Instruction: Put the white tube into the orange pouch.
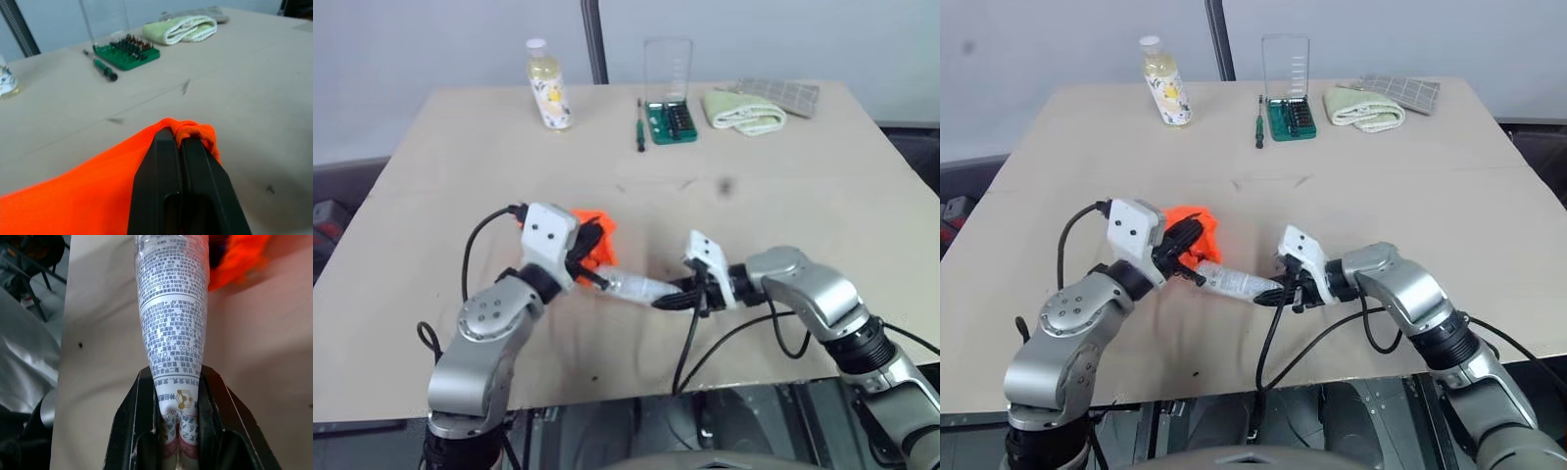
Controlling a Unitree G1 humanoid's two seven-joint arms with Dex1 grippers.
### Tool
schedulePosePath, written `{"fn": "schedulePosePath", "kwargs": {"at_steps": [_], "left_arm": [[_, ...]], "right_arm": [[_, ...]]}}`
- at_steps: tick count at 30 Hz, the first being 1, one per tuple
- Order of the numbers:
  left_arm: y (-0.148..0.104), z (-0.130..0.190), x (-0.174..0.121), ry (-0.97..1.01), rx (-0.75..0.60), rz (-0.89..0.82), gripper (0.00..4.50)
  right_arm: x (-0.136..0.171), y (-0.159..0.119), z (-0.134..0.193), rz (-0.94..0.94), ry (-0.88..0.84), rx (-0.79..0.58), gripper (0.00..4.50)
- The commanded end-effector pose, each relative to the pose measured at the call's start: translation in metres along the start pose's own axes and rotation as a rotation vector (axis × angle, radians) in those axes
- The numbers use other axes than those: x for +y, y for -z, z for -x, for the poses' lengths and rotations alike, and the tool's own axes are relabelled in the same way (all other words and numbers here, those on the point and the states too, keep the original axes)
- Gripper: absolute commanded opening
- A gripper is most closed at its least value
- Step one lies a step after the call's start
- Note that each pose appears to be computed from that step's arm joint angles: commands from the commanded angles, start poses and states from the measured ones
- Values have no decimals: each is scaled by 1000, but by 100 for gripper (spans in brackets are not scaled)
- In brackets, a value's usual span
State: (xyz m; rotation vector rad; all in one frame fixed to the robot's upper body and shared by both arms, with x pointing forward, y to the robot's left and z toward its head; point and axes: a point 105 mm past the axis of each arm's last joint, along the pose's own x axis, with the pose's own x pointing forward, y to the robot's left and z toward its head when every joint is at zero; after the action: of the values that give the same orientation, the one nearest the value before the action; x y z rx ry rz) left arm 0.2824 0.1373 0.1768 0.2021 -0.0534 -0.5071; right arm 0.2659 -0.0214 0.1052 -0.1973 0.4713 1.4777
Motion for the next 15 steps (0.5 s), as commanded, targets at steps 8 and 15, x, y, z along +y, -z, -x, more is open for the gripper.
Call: {"fn": "schedulePosePath", "kwargs": {"at_steps": [8,15], "left_arm": [[-8,15,-25,162,-1,-4,0],[14,22,-22,217,99,-96,0]], "right_arm": [[-28,-23,-1,-52,162,-101,32],[-32,-36,6,-73,195,-152,32]]}}
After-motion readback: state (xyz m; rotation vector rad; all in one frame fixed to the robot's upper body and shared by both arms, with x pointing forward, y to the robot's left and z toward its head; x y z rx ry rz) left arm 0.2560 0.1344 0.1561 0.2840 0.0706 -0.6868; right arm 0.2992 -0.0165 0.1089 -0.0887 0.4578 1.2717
